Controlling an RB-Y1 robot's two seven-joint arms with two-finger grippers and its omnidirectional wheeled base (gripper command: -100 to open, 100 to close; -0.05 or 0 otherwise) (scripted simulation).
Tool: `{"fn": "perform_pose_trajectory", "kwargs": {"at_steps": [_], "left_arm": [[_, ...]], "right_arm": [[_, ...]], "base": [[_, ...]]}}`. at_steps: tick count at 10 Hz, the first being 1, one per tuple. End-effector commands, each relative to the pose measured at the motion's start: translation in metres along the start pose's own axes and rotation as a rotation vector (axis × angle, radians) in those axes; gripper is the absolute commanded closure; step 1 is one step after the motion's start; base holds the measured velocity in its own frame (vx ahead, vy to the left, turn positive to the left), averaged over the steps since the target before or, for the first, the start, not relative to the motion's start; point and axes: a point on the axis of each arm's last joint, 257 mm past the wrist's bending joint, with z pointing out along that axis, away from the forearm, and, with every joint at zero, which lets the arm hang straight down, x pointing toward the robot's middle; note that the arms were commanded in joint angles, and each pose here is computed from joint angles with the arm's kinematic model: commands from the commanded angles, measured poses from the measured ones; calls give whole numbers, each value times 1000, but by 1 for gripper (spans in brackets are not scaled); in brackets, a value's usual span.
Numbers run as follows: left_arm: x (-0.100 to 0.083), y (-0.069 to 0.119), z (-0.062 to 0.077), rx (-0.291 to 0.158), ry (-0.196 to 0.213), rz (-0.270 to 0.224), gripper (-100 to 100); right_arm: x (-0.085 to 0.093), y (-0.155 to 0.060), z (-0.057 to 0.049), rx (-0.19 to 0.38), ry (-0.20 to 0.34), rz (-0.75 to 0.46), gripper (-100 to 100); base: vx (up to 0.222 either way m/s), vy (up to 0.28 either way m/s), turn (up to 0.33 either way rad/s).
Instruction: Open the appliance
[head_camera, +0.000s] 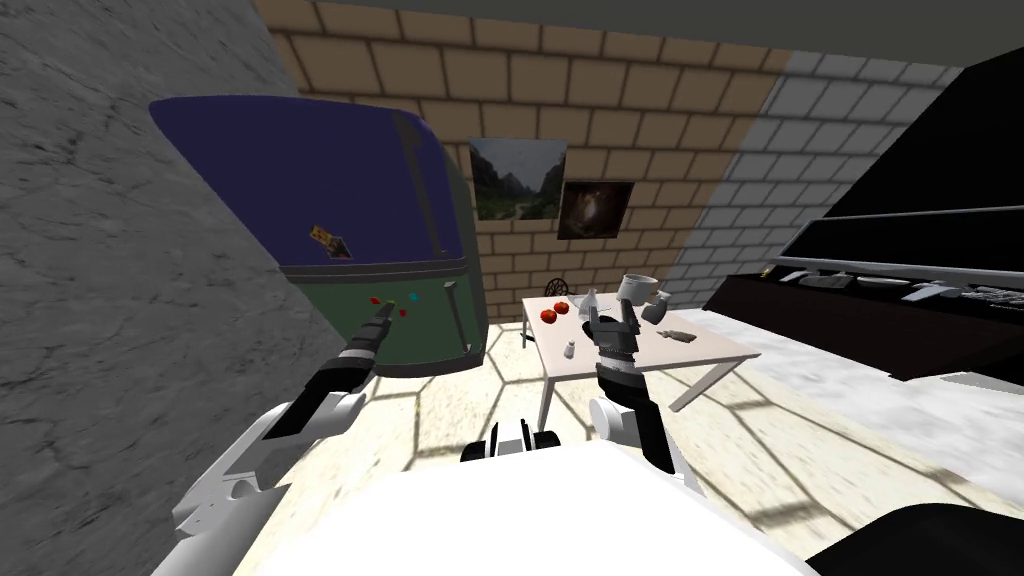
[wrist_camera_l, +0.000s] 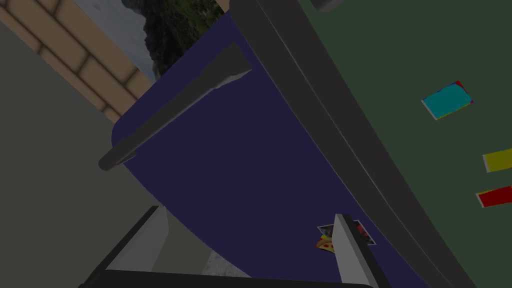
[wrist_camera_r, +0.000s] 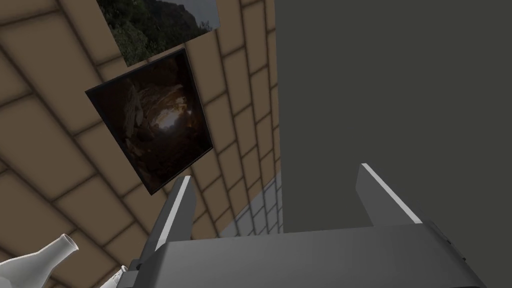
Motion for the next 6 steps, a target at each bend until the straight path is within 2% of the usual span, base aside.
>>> {"fn": "perform_pose_trajectory", "kwargs": {"at_steps": [1,2,3,4,5,6], "left_arm": [[-31,28,15,-80,-10,70,-100],[-32,27,15,-77,-7,76,-100],[-46,38,22,-109,-14,105,-100],[-61,46,28,-136,-25,130,-100],[-61,47,28,-141,-23,132,-100],[-77,57,34,-174,-35,159,-100]], "right_arm": [[0,0,0,0,0,0,0],[0,0,0,0,0,0,0],[0,0,0,0,0,0,0],[0,0,0,0,0,0,0],[0,0,0,0,0,0,0],[0,0,0,0,0,0,0]], "base": [[28,-43,-335],[21,-26,-83],[17,-31,-150],[18,-37,-326],[18,-21,-97],[20,-27,-170]]}}
